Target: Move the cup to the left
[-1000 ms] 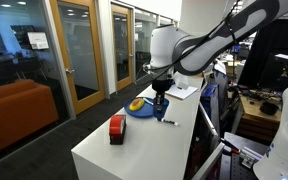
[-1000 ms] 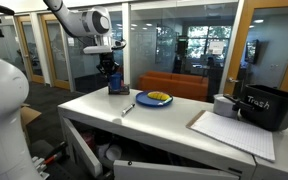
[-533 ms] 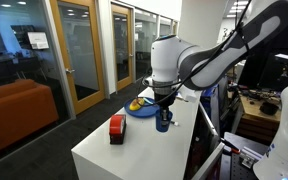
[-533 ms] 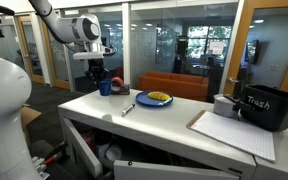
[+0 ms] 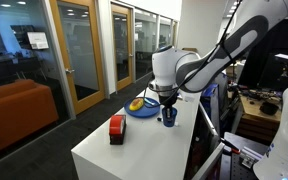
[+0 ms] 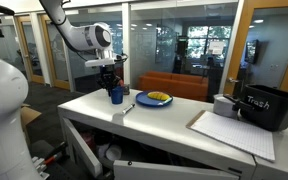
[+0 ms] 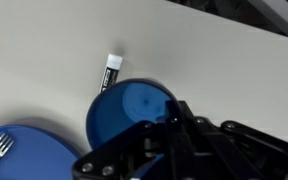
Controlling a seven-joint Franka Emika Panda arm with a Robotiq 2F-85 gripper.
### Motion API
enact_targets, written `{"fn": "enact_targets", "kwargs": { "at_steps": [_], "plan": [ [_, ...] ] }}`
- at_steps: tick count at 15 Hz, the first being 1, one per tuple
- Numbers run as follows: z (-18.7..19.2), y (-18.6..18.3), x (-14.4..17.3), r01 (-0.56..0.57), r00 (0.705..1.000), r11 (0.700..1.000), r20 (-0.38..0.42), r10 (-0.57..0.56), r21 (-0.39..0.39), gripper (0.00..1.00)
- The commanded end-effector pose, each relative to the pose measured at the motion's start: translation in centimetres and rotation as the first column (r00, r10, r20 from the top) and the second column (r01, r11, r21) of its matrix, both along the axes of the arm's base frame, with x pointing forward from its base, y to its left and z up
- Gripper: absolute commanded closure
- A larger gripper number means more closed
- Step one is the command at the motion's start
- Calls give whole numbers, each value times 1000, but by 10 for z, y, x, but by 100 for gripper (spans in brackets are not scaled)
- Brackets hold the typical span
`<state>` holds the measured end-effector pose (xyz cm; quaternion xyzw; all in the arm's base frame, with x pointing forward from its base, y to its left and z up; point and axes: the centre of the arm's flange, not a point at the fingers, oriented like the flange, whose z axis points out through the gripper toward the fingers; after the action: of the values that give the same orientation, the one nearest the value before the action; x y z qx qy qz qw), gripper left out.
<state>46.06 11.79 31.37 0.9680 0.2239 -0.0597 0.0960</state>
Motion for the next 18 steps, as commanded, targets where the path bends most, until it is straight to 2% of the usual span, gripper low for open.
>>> {"fn": "enact_targets", "kwargs": {
  "at_steps": [1,12,18],
  "plan": [
    [-6,-3,3,-3,1000,1000,-11,3,-13,99],
    [-27,30,-7,-99,995,995,-27,98,-24,99],
    [-39,35,-13,-132,991,991,-41,130,-29,99]
  ]
}}
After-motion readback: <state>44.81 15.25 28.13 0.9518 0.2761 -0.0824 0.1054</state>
